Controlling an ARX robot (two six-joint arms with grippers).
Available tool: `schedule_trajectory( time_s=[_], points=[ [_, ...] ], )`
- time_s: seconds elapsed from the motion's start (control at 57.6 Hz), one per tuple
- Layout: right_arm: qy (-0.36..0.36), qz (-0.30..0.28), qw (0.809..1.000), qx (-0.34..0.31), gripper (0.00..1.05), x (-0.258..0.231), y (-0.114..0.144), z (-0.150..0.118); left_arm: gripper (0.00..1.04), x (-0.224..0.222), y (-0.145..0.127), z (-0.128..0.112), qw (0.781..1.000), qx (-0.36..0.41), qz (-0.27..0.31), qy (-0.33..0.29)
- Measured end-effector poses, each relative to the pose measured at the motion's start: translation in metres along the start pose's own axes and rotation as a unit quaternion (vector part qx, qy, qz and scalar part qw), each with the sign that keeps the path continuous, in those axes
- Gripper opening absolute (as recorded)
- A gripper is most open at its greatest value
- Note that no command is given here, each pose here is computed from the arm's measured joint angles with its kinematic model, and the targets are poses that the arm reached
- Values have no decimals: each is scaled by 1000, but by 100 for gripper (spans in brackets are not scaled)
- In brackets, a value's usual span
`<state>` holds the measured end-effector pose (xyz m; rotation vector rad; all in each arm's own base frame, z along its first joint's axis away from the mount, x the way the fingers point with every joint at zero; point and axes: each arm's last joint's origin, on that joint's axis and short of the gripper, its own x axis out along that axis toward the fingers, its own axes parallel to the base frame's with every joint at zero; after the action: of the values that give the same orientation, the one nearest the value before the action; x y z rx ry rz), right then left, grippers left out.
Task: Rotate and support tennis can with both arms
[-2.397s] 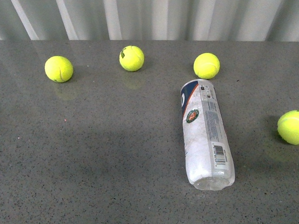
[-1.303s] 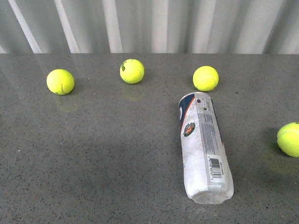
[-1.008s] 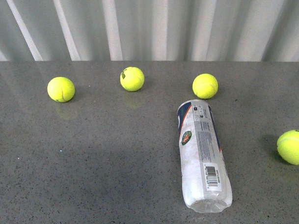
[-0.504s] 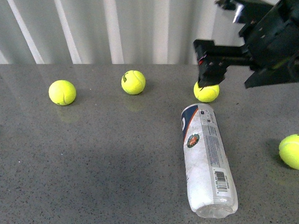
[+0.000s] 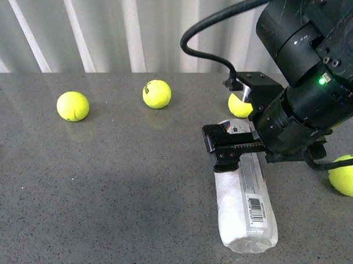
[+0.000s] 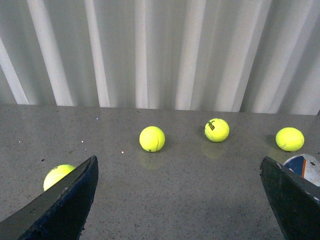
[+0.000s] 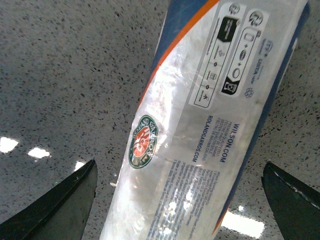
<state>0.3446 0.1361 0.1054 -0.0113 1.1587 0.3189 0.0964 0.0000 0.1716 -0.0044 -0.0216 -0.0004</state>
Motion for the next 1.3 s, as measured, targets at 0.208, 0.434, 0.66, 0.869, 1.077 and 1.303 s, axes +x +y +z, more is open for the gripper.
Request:
schedule_trajectory(
  time_s=[0.208,0.434,0.66,0.869,1.077,1.303],
  points=[
    [14,0,1000,16,98,21,-3,-7,98,0,0,0,1000,0,0,0],
    [3,-13,1000,15,93,23,-3,-5,98,0,0,0,1000,0,0,0],
    [-8,-21,1000,1,60,23,-3,-3,98,0,0,0,1000,0,0,0],
    [-15,-23,1000,-7,37,23,-3,-2,98,0,0,0,1000,0,0,0],
    [-21,-23,999,-15,22,22,-2,-1,98,0,0,0,1000,0,0,0],
    [-30,-28,999,-33,11,16,4,1,98,0,0,0,1000,0,0,0]
  ],
)
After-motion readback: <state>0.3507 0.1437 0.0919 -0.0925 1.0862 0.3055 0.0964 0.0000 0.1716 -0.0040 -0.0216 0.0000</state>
